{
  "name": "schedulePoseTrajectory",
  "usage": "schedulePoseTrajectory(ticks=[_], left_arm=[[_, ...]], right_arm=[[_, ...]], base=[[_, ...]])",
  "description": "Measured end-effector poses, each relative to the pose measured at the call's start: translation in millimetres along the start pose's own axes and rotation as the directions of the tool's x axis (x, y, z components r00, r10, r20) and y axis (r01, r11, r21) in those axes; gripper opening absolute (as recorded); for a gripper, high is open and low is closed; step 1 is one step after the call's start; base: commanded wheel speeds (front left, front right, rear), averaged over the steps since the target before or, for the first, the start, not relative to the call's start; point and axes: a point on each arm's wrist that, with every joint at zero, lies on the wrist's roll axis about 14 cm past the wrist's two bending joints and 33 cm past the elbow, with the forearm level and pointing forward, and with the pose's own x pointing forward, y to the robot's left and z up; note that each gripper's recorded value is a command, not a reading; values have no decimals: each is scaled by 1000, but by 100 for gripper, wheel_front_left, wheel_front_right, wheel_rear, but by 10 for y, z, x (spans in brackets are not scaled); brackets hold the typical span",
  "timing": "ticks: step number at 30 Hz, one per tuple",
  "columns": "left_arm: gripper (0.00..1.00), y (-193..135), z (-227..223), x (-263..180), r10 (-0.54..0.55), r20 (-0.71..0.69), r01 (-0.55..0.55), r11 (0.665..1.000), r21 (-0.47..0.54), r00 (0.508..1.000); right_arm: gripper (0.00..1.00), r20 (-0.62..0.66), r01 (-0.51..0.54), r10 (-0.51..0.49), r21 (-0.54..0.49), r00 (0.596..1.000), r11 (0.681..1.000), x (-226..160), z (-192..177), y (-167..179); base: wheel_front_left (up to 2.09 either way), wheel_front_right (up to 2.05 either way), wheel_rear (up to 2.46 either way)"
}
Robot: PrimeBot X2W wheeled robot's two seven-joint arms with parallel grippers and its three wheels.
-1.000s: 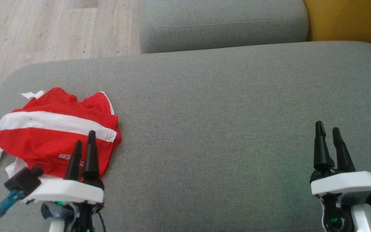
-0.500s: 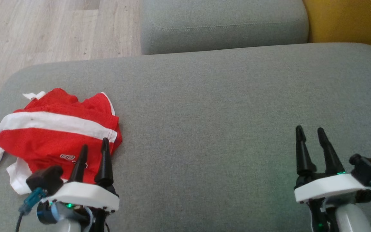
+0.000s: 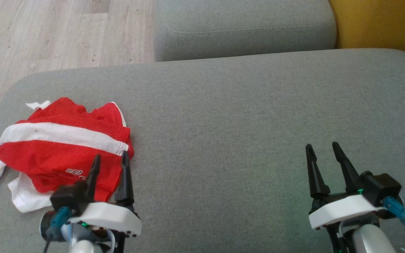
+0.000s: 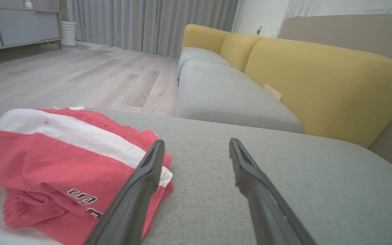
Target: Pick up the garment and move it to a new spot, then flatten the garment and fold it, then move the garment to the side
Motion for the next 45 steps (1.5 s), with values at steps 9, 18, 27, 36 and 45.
schedulePoseTrajectory(ticks=[9,18,27,36,45], left_arm=[[100,-132,-87,-59,-55,-3,55,991,121,998],[100,-199,-80,-76,-81,22,76,980,185,996],[100,-243,147,-38,-95,108,82,990,115,990],[100,-109,47,-99,-89,82,85,995,48,993],[100,-58,-153,-148,-84,19,82,994,66,996]], right_arm=[[100,-5,-42,41,-114,999,993,-1,-37,98],[100,4,-75,77,-209,997,975,1,-23,177],[100,65,-65,74,-130,995,989,-2,103,189],[100,51,-51,54,-64,997,997,-43,11,153],[100,14,-38,39,-44,999,998,-86,-110,118]], base=[[0,0,0],[0,0,0],[0,0,0],[0,0,0],[0,0,0]])
